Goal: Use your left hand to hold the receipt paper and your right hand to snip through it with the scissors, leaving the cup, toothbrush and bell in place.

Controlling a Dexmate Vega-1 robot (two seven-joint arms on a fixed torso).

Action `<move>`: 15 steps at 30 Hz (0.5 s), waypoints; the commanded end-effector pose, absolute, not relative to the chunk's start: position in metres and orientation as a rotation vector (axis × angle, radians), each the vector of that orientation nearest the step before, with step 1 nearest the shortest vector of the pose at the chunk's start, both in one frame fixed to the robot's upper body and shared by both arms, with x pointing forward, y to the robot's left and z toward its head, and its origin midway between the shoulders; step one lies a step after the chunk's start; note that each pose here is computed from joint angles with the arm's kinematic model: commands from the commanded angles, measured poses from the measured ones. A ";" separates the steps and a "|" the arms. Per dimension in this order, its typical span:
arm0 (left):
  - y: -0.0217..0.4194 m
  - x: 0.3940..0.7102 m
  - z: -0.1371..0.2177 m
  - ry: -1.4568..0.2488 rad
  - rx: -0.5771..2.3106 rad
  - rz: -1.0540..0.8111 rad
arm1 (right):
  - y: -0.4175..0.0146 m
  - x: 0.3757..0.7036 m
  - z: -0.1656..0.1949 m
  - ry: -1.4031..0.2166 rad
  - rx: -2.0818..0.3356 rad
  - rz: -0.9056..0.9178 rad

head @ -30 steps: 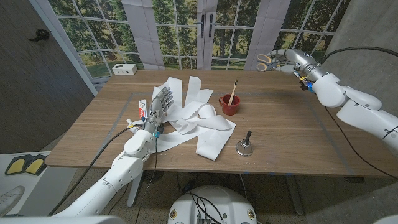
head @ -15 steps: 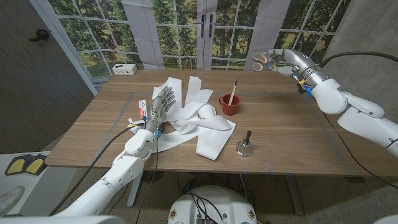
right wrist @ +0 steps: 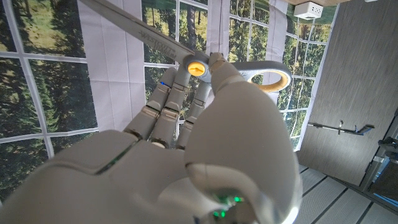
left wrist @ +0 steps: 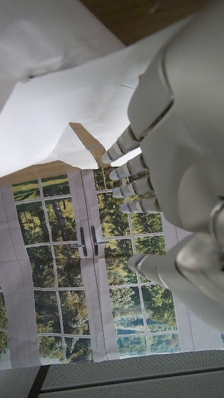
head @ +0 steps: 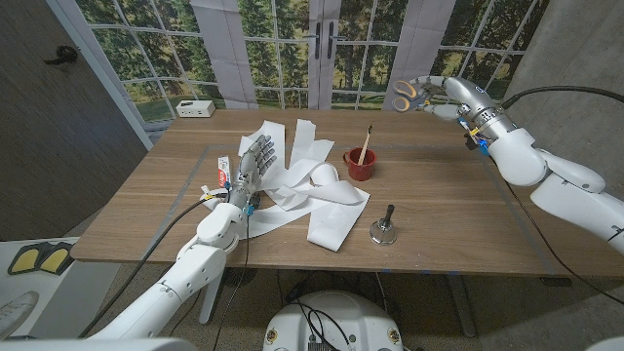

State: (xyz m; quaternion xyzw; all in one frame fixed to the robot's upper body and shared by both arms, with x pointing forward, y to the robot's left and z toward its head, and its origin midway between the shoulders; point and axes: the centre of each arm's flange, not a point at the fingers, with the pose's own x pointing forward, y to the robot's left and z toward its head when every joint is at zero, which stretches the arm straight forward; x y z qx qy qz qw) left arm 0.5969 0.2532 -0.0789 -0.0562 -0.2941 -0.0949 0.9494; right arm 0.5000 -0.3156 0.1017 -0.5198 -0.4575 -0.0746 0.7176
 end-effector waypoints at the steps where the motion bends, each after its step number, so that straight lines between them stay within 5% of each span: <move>1: 0.253 0.589 -0.074 -0.615 -0.132 -0.201 | -0.308 0.487 0.099 -1.089 -1.102 -0.168; 15: 0.251 0.571 -0.058 -0.683 -0.127 -0.218 | -0.296 0.480 0.093 -1.157 -1.094 -0.177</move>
